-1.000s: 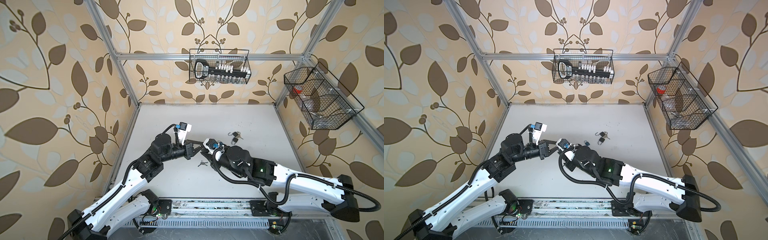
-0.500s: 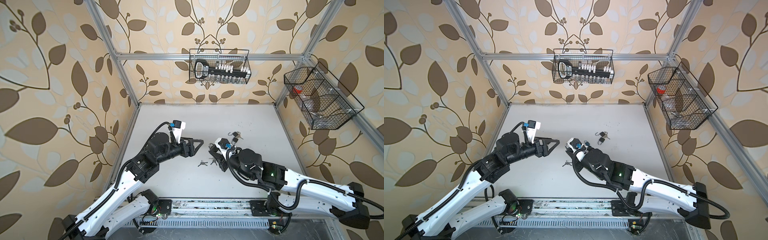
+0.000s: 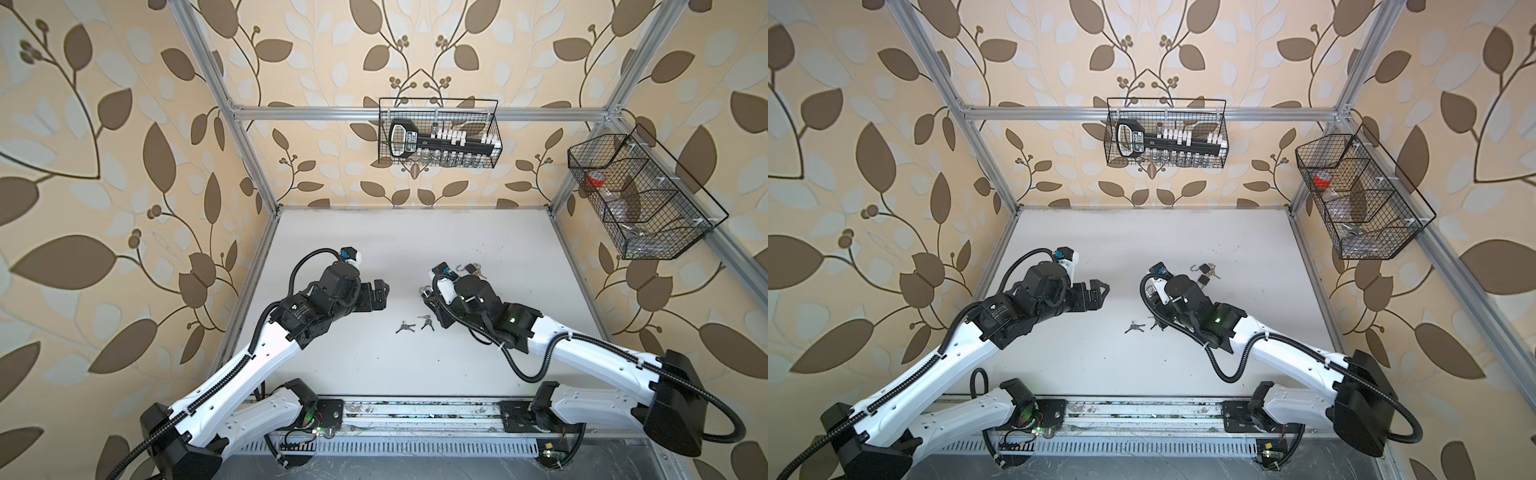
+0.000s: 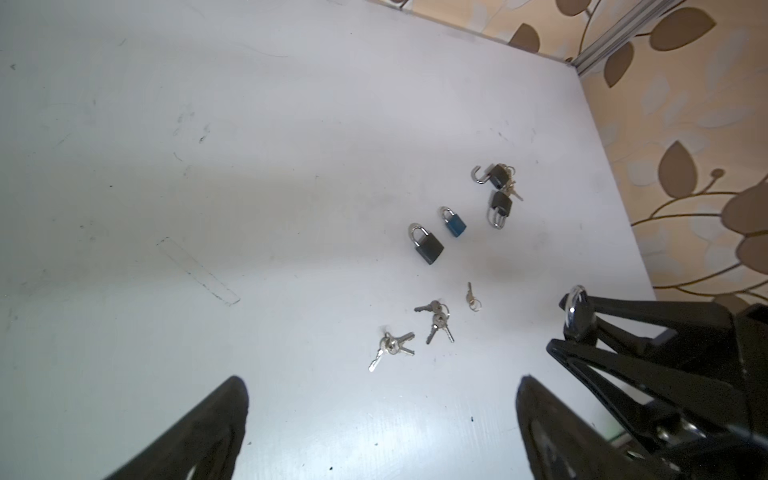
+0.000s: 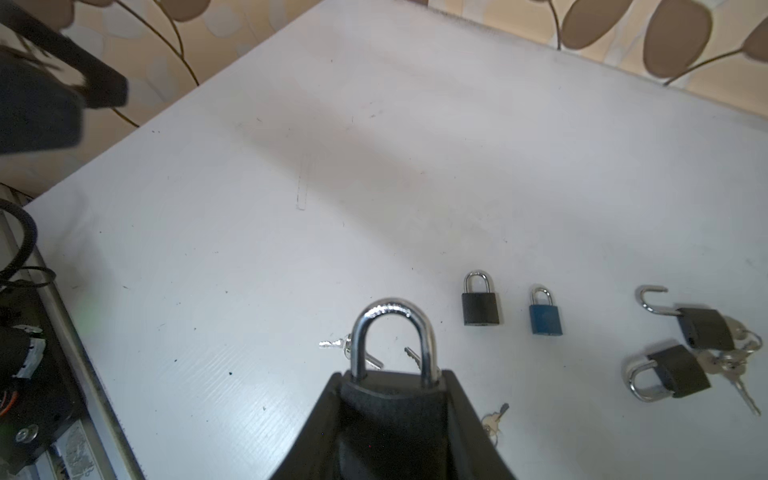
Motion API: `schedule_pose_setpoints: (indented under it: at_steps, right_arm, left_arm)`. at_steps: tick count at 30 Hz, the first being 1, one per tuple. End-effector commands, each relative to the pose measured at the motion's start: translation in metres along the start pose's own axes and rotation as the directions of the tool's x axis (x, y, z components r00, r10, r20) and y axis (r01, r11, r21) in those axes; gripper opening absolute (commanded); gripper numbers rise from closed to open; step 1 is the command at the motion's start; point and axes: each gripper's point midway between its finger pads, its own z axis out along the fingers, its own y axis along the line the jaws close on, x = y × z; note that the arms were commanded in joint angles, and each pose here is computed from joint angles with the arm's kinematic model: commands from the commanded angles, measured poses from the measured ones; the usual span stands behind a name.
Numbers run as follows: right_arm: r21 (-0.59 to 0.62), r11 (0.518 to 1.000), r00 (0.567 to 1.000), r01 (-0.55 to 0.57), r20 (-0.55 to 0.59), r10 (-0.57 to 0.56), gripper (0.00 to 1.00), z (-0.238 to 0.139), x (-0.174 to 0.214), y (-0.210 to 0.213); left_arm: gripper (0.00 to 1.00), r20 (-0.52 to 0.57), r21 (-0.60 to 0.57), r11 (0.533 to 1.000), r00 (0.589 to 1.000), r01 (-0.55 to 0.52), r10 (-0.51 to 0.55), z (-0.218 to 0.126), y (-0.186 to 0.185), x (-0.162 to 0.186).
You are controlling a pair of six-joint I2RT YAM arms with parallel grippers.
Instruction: Lock with the key
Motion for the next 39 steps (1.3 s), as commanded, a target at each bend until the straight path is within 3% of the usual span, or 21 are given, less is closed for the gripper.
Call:
schedule_pose_setpoints:
  at_steps: [1,7,11,16,22,25,39]
  right_arm:
    - [-0.057,0.997,0.999,-0.046,-0.024,0.045,0.00,0.012,-0.009,0.008]
    - [-0.051,0.996,0.993,-0.073,-0.098,0.068,0.00,0.045,0.001,0.006]
    - [-0.032,0.996,0.985,-0.078,-0.155,0.072,0.00,0.067,0.011,0.002]
    - [0.000,0.998,0.966,-0.068,-0.250,0.065,0.00,0.094,0.027,-0.004]
    - [0.018,0.999,0.934,-0.050,-0.354,0.053,0.00,0.122,0.041,-0.006]
    - [0.036,0.998,0.926,-0.046,-0.373,0.056,0.00,0.132,0.041,-0.010]
    - [0.076,0.997,0.896,0.007,-0.444,0.027,0.02,0.164,0.045,-0.018]
  left_arm:
    - [0.99,0.015,-0.098,0.995,1.000,-0.005,0.006,0.002,0.020,0.003]
    - [0.99,0.089,-0.045,0.994,0.991,0.100,-0.096,0.014,0.023,0.008]
    - [0.99,0.107,-0.043,0.996,0.992,0.075,-0.070,0.021,0.025,0.009]
    - [0.99,0.021,-0.033,0.996,0.997,0.079,-0.078,0.029,0.031,0.022]
    - [0.99,-0.004,0.130,0.960,0.968,0.249,-0.251,0.028,0.043,0.022]
    - [0.99,-0.006,0.157,0.940,0.952,0.304,-0.307,0.025,0.053,0.022]
    - [0.99,-0.009,0.169,0.939,0.953,0.301,-0.304,0.020,0.053,0.025]
